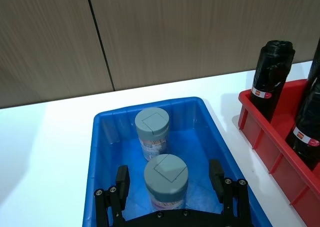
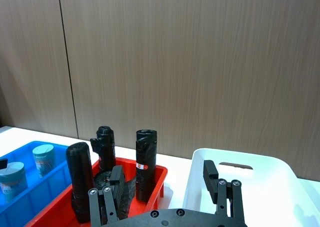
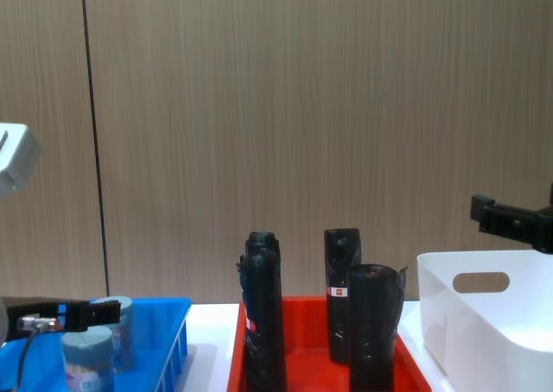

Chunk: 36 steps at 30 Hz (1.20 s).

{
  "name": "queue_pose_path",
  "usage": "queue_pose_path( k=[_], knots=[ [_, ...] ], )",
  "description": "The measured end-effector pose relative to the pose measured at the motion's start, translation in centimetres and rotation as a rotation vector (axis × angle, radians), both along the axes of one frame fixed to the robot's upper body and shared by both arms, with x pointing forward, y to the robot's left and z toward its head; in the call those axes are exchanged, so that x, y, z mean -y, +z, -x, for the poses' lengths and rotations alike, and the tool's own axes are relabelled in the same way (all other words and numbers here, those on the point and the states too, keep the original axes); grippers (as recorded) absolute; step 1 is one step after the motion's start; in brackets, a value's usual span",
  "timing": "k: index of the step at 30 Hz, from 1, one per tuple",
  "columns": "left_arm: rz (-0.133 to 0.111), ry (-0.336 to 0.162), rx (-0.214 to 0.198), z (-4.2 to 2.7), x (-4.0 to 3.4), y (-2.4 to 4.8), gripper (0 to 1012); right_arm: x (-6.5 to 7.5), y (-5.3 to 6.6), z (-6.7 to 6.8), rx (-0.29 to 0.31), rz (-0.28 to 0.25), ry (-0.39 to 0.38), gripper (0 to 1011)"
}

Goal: Pick the cotton swabs from the blue box and place them into the white box.

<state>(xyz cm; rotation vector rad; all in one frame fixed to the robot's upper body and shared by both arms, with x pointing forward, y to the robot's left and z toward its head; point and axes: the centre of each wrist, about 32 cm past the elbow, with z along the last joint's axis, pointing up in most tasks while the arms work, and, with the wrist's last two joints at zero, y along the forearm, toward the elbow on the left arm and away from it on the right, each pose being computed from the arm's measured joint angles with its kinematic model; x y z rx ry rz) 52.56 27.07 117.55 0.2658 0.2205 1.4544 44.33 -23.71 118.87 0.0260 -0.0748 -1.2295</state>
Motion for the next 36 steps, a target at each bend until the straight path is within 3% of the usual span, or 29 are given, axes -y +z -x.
queue_pose_path(
  k=[22, 36],
  knots=[
    [0.062, -0.019, -0.078, -2.31, -1.29, -1.16, 1004, 0.0, 0.0, 0.0, 0.000, 0.000, 0.000, 1002],
    [0.060, -0.030, -0.123, -3.37, -1.50, -1.89, 1004, 0.0, 0.0, 0.0, 0.000, 0.000, 0.000, 1002]
  ],
)
